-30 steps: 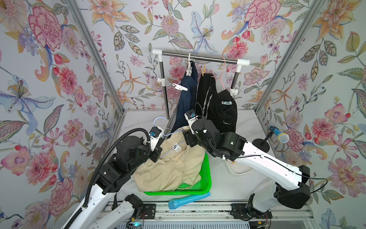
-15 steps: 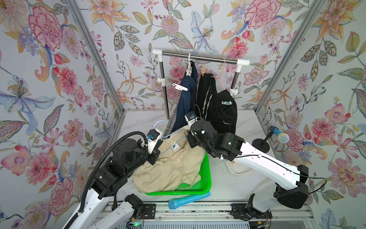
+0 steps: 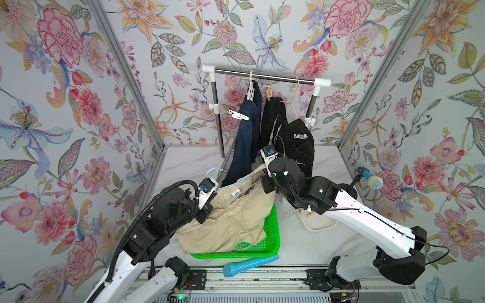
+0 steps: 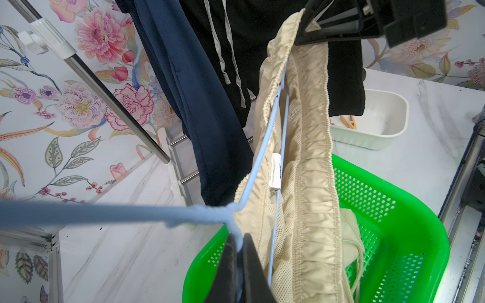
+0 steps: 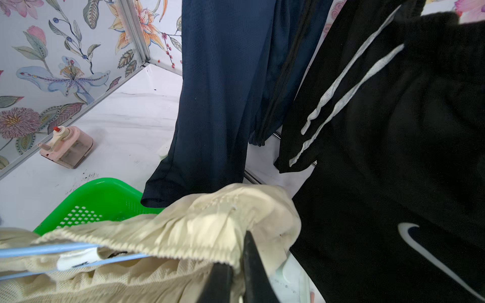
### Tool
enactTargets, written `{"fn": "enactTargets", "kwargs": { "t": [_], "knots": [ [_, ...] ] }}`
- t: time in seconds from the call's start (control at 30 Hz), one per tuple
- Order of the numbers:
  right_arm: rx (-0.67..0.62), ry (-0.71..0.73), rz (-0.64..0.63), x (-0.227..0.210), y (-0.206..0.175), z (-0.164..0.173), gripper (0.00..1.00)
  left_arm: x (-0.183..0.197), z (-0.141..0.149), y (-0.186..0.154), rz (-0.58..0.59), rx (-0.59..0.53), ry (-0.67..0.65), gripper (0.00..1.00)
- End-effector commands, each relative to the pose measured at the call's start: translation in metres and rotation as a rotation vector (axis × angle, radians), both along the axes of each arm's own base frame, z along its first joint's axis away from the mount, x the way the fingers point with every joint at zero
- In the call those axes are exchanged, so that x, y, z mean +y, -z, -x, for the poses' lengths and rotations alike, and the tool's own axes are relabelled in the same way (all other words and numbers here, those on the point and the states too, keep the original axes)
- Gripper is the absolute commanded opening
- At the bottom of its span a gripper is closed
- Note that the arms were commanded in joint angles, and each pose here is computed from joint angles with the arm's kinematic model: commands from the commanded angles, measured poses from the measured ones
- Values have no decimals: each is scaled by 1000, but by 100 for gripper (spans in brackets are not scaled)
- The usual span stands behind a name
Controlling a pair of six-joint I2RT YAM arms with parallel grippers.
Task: Remove the clothespins securing shorts to the hanger
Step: Remove the shorts from the hanger.
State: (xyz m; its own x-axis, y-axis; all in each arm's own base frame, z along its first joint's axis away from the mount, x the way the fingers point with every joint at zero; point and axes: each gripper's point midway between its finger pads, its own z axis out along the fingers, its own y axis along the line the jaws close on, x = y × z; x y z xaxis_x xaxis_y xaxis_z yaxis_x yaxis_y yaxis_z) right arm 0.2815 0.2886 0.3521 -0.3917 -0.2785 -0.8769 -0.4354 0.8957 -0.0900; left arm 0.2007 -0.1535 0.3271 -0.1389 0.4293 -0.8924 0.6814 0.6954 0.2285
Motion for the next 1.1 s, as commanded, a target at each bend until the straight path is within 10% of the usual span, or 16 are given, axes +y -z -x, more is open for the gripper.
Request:
{"fn": "enactTargets", "kwargs": {
  "t": [0.0, 1.07],
  "knots": [
    [-20, 54, -20, -17, -7, -4, 8, -1, 10, 10, -23, 11, 41, 0],
    [47, -112, -164, 0, -1, 27, 0, 0, 5, -87, 426, -226, -27, 0]
  ]
}}
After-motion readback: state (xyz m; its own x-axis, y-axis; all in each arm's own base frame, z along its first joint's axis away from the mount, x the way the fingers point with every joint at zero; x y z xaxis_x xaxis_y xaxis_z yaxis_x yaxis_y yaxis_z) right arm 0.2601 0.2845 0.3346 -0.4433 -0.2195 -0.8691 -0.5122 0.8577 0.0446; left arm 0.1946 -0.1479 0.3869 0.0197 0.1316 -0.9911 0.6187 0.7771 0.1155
